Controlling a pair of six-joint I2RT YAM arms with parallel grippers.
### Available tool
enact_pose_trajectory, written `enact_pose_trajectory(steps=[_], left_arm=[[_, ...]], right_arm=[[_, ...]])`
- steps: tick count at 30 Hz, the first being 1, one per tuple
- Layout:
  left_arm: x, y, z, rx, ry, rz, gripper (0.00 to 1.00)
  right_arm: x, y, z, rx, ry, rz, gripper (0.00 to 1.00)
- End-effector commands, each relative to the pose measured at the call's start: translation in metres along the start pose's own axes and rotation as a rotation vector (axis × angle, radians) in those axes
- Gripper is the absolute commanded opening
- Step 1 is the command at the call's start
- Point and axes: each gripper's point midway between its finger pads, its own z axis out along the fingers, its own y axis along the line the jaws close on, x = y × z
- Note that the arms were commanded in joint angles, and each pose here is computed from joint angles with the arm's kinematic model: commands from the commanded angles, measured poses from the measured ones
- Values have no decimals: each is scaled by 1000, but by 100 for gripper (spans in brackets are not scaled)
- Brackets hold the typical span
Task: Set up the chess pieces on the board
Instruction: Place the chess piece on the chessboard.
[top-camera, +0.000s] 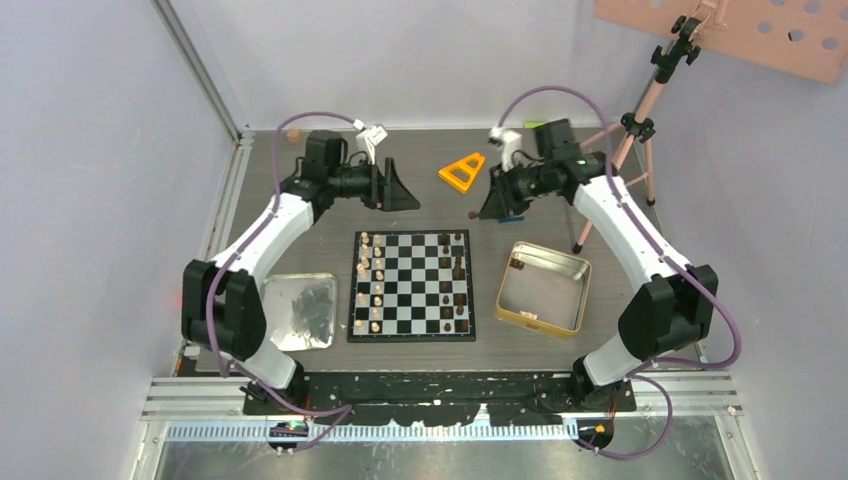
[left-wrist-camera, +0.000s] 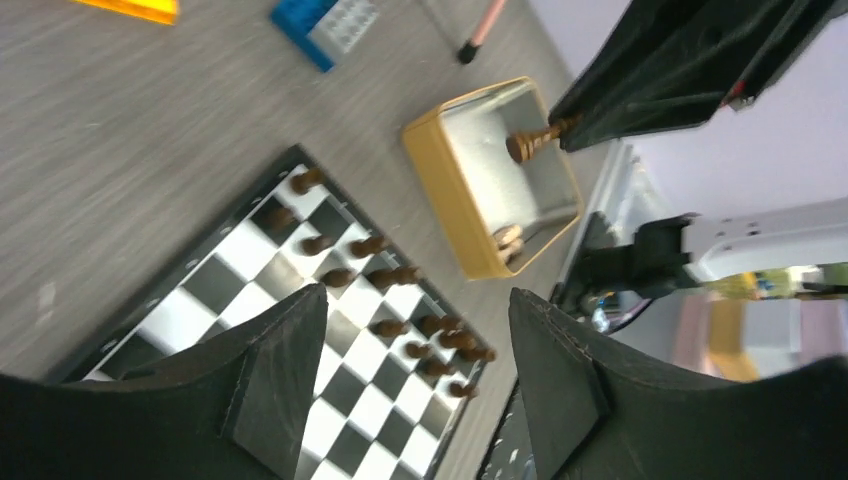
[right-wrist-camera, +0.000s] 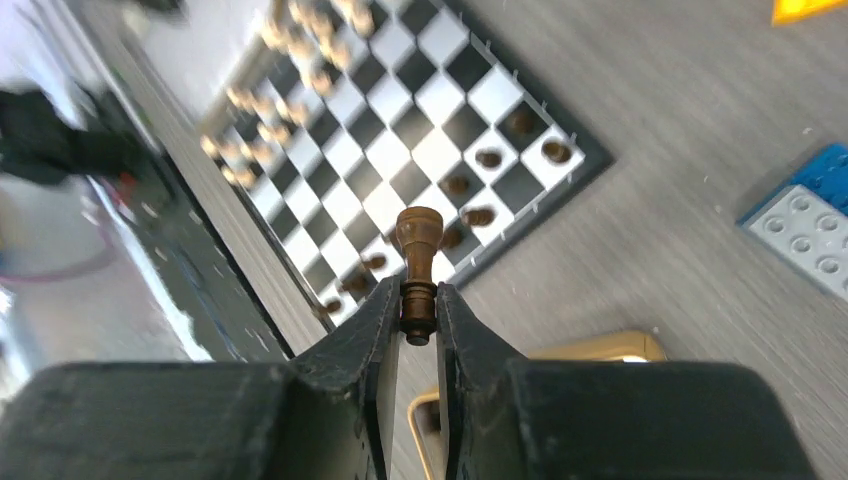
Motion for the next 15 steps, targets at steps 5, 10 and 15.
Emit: enact_pose_trajectory(steps=[5,10,15], left_arm=[[25,39,-83,-323,157,138,73],[18,49,-121,-397,96,110,80],[13,56,-143,-425,47,77,82]], right_arm=[[88,-4,21,194,553,-334,1],[106,7,35,182,703,-436,1],[116,13,47,176,776,-491,1]])
